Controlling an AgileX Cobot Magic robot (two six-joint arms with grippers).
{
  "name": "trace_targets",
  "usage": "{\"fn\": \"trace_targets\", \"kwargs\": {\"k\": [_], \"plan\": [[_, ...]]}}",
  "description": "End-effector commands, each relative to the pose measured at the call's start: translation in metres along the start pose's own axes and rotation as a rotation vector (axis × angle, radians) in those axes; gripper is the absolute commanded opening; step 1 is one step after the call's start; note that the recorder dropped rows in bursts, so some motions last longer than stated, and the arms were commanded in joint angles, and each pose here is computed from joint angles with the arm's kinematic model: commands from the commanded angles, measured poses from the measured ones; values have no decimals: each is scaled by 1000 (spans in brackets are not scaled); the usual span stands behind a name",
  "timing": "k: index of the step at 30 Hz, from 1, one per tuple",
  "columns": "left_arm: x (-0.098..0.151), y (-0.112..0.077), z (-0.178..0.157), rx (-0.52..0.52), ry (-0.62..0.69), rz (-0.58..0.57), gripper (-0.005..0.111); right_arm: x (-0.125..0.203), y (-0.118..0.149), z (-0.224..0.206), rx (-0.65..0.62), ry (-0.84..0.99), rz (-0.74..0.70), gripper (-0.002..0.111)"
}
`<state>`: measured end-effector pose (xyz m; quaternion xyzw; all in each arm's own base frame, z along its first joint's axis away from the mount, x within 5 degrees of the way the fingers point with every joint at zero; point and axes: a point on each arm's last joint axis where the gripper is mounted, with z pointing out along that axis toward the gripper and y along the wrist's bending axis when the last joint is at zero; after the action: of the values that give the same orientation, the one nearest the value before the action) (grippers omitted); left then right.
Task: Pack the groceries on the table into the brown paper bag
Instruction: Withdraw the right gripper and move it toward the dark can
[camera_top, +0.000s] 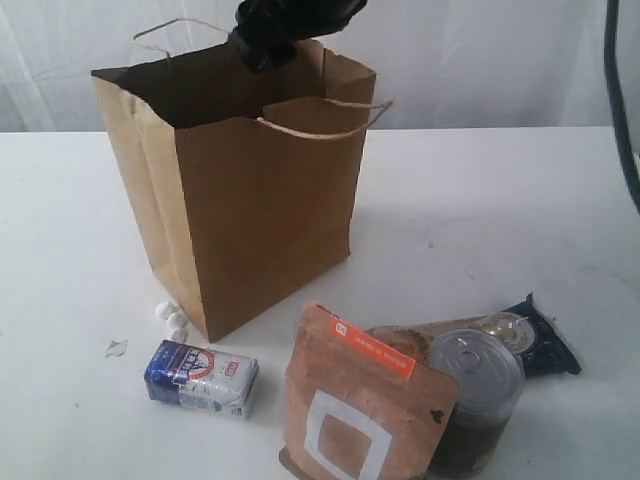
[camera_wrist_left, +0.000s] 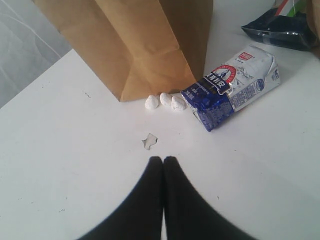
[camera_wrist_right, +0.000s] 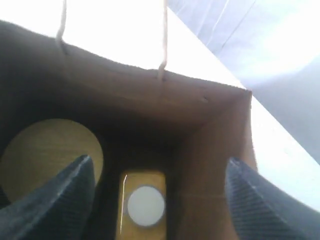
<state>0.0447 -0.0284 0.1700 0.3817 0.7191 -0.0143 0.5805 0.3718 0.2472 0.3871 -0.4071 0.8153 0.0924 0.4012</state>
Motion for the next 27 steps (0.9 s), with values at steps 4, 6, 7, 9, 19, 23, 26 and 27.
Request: {"fn": "trace_targets", "kwargs": {"k": [4, 6, 7, 9, 19, 23, 26, 27], "plan": [[1, -1, 0, 5, -5, -11, 0, -10, 3, -51, 6, -49, -9, 68], [1, -1, 0, 5, -5, -11, 0, -9, 5, -66, -3, -32, -29, 68], [1, -1, 0, 5, -5, -11, 0, -10, 5, -73, 1, -37, -37, 68], [1, -1, 0, 5, -5, -11, 0, -11, 6, -90, 15, -56, -44, 68], [1, -1, 0, 5, -5, -11, 0, -4, 8, -175, 108, -66, -90, 68], [1, -1, 0, 5, -5, -11, 0, 7, 10, -206, 155, -69, -99, 68], [1, -1, 0, 5, -5, -11, 0, 21, 12, -229, 210, -67, -98, 68], [1, -1, 0, 5, -5, -11, 0, 27, 13, -237, 226, -64, -96, 68]]}}
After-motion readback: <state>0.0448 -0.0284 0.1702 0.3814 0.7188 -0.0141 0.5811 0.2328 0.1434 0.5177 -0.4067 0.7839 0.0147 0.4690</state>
